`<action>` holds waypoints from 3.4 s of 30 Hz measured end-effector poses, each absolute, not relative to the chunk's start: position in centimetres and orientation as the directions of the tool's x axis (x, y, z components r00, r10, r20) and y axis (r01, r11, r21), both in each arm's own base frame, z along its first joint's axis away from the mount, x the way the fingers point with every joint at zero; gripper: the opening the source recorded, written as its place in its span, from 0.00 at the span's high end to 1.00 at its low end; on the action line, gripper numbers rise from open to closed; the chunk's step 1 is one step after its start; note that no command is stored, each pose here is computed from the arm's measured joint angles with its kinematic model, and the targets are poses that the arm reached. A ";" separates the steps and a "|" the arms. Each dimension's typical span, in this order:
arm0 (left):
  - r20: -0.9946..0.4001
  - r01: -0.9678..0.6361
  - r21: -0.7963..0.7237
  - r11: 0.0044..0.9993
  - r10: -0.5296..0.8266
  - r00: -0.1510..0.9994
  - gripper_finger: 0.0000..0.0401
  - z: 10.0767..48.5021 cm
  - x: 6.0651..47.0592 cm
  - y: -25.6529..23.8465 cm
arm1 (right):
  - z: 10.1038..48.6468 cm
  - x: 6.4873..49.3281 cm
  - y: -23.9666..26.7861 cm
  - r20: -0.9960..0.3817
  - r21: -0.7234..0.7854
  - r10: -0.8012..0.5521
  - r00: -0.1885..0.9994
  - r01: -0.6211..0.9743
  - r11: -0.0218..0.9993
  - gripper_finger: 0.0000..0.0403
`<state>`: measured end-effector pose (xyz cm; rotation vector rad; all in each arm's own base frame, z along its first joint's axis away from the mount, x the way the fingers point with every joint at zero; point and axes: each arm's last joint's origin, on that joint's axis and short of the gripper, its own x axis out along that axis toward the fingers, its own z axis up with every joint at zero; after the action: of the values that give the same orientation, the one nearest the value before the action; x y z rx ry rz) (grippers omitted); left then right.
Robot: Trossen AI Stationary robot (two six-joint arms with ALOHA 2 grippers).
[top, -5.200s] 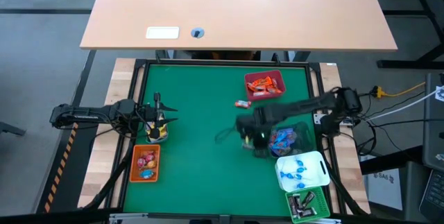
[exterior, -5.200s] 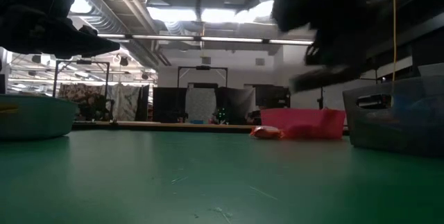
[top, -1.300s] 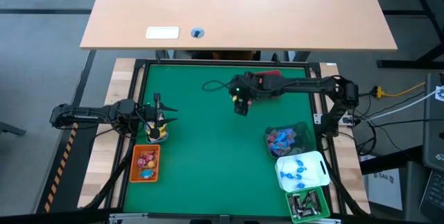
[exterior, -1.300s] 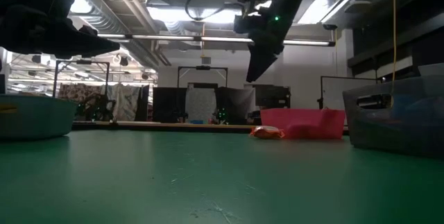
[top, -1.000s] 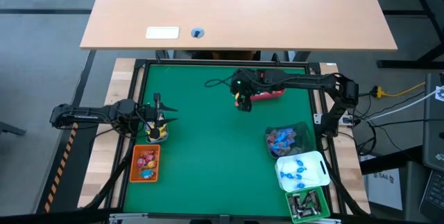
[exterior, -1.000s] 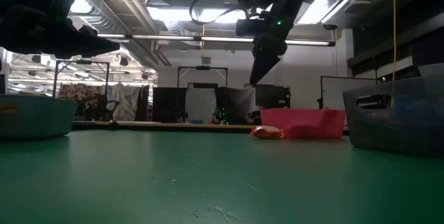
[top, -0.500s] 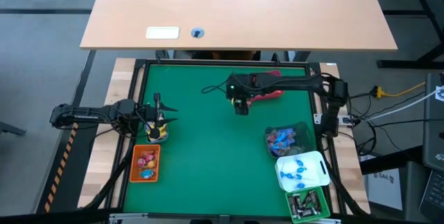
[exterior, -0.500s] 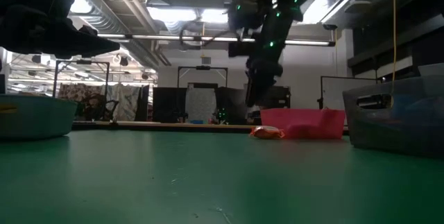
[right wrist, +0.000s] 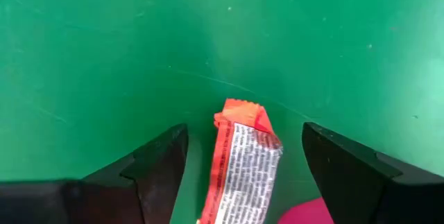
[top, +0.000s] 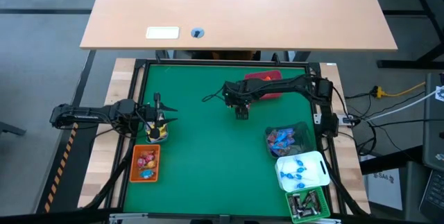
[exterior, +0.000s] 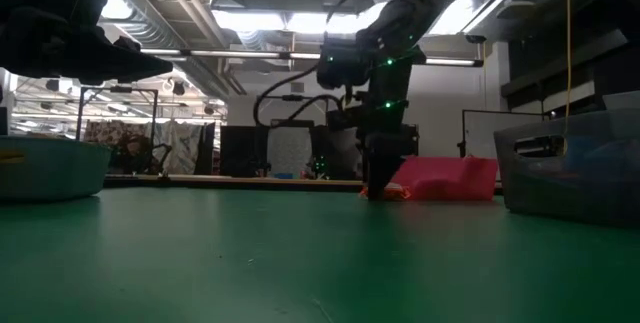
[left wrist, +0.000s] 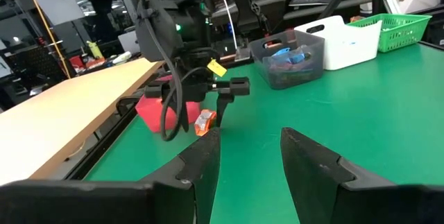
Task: Sort candy
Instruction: Put the orange chocolate bar into the red bin, then return to Home Position
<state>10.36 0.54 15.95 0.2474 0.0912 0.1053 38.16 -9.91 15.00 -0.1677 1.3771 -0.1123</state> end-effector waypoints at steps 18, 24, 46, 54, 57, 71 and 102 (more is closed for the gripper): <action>-0.077 -0.093 0.248 0.964 0.115 0.990 0.65 16.0 10.4 0.5 | 14.6 38.0 -9.8 -0.979 -0.108 -0.100 0.178 -0.032 0.994 0.61; -0.076 -0.093 0.248 0.964 0.115 0.990 0.65 16.0 10.4 0.5 | 14.6 38.0 -9.7 -0.980 -0.097 -0.089 0.178 -0.032 0.995 0.74; -0.077 -0.092 0.249 0.964 0.115 0.990 0.65 15.9 10.4 0.5 | 27.8 39.4 -10.7 -0.960 -0.259 -0.256 0.116 -0.013 0.966 0.79; -0.077 -0.093 0.249 0.964 0.115 0.990 0.65 16.0 10.4 0.5 | 28.5 37.2 -11.7 -0.927 -0.359 -0.361 -0.101 -0.037 0.932 0.79; -0.077 -0.093 0.249 0.964 0.115 0.990 0.65 16.0 10.4 0.5 | 27.8 36.4 -12.7 -0.926 -0.344 -0.344 -0.157 -0.026 0.939 0.79; -0.077 -0.093 0.249 0.964 0.115 0.990 0.65 16.0 10.4 0.5 | 26.8 35.7 -14.0 -0.903 -0.383 -0.370 -0.217 0.017 0.924 0.63; -0.077 -0.093 0.249 0.964 0.115 0.990 0.65 16.0 10.4 0.5 | 29.2 33.5 -12.6 -0.965 -0.213 -0.205 -0.160 0.030 0.977 0.98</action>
<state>10.36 0.54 15.96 0.2471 0.0911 0.1055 33.54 -12.63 29.25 -0.1318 1.7212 -0.2074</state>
